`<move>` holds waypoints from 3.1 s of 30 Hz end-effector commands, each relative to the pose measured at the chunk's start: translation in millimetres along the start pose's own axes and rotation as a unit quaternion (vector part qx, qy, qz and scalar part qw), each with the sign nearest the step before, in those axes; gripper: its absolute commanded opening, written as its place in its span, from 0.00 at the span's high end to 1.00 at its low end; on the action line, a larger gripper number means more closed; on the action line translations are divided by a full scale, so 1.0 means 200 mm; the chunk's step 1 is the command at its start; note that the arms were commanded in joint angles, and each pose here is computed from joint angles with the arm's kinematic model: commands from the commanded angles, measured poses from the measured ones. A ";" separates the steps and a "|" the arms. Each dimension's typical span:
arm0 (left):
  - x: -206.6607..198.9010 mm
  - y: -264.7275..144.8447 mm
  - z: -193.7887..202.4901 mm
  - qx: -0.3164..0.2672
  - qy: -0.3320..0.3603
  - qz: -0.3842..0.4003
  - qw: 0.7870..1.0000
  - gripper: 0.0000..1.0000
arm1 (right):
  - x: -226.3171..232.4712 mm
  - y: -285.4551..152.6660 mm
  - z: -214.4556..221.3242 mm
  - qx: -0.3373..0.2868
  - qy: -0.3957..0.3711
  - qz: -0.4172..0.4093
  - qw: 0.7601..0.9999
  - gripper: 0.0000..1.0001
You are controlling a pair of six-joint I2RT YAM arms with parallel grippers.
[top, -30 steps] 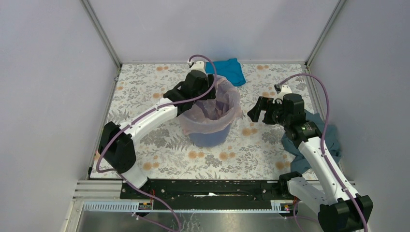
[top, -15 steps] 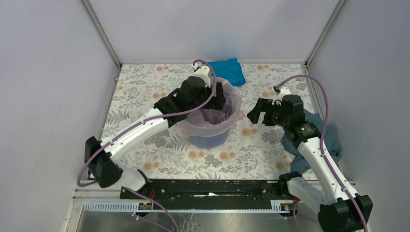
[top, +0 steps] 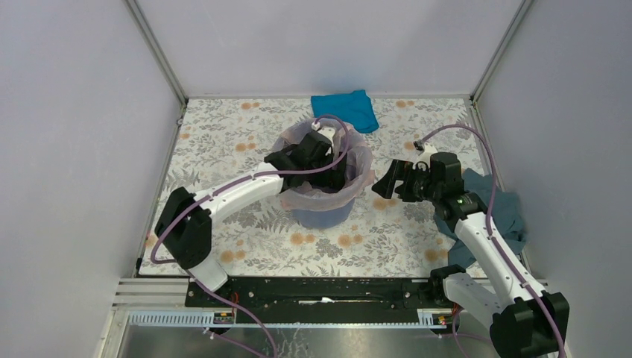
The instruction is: Put the trash bags into the trash bin
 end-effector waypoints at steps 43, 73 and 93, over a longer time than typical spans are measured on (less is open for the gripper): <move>0.35 -1.73 0.23 -0.345 -0.026 0.047 0.937 0.01 | 0.24 0.56 0.16 -0.029 -0.231 -0.219 0.947 0.00; 0.46 -1.96 0.29 -0.430 -0.047 0.029 0.901 0.01 | 1.18 1.51 0.36 -0.032 -0.265 -0.370 0.890 0.00; 0.42 -1.92 0.25 -0.419 -0.063 0.043 0.905 0.01 | 1.62 1.51 0.56 -0.013 -0.236 -0.409 0.881 0.00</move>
Point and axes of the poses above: each gripper's point midway between its finger pads, its own y axis out along the fingers, its own x axis along the line the jaws close on, z = x × y, the point moved 7 cm from there along -y, back along the fingers, and after that the axes turned 1 degree about y, right-handed, at the moved point
